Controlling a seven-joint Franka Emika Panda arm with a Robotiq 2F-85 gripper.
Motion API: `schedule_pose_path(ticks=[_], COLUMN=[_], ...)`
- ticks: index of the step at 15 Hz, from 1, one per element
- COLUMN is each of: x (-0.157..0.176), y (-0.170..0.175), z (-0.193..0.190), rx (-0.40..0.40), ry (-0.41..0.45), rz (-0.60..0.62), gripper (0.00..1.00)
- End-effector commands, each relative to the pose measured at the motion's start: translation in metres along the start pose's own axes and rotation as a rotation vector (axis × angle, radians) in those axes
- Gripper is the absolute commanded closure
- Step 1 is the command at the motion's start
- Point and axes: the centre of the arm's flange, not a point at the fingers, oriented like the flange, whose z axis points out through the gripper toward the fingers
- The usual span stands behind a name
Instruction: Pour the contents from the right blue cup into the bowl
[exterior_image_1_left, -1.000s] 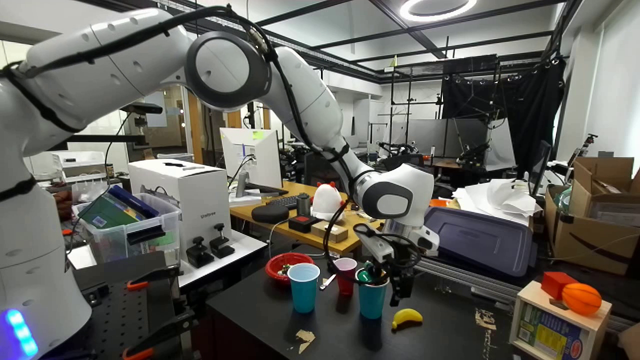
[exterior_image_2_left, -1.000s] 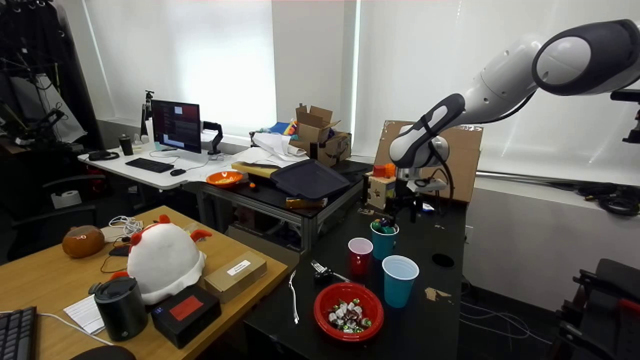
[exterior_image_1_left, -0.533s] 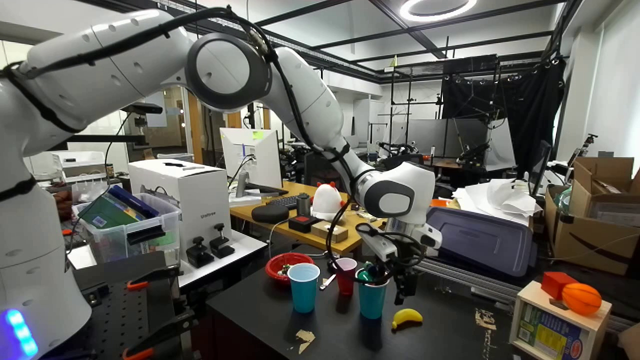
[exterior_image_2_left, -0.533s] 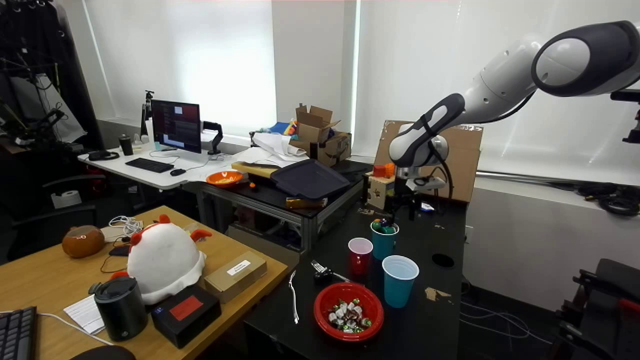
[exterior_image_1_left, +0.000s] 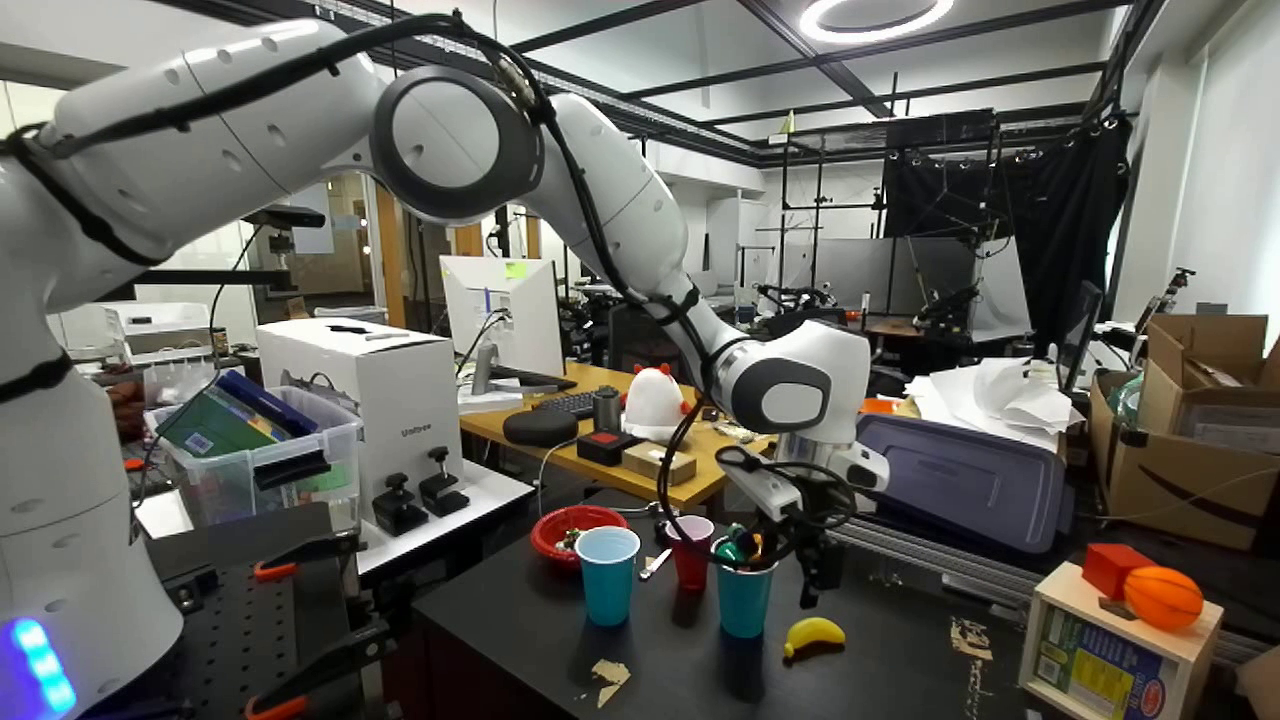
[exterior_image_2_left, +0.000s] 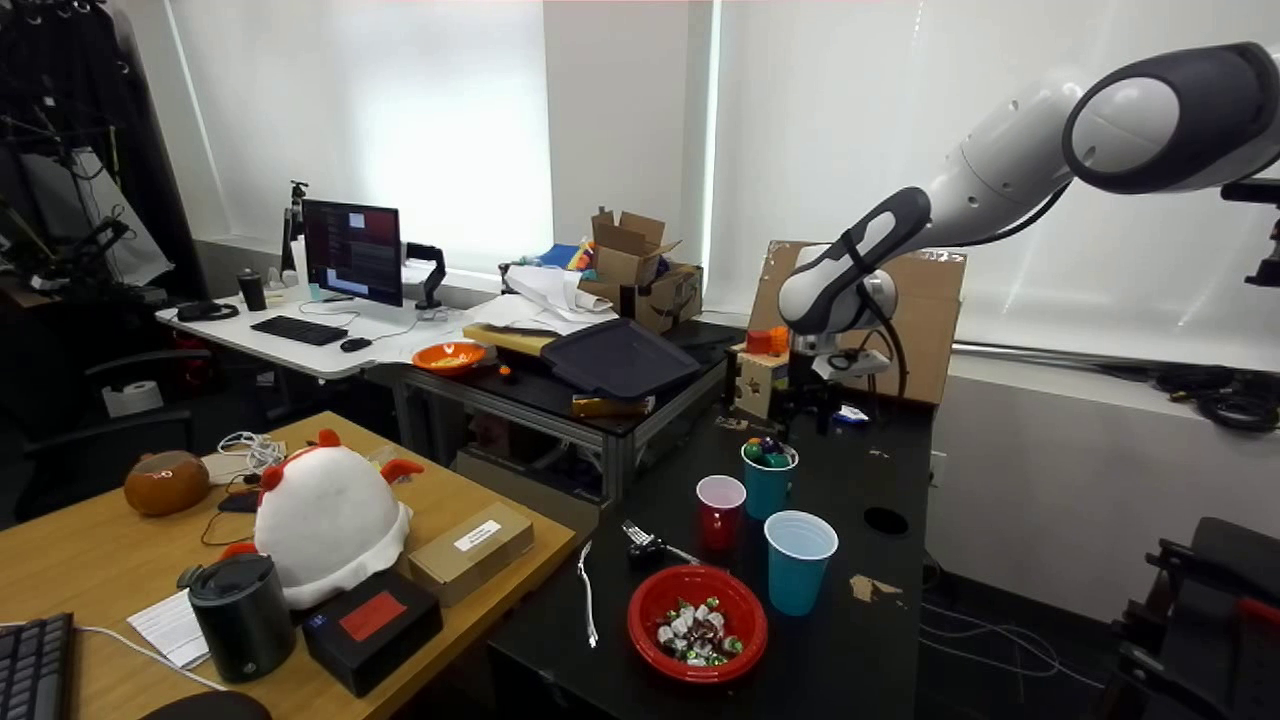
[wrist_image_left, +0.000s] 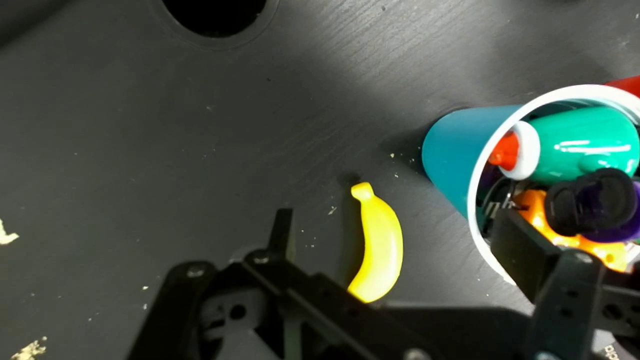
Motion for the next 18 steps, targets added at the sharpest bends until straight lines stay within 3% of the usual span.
schedule_pose_path(ticks=[1, 18], x=[0.0027, 0.0038], y=[0.0012, -0.0029], z=[-0.0003, 0.0027], rx=[-0.020, -0.024], ry=[0.011, 0.015], rz=[-0.025, -0.069], gripper=[0.00, 0.00])
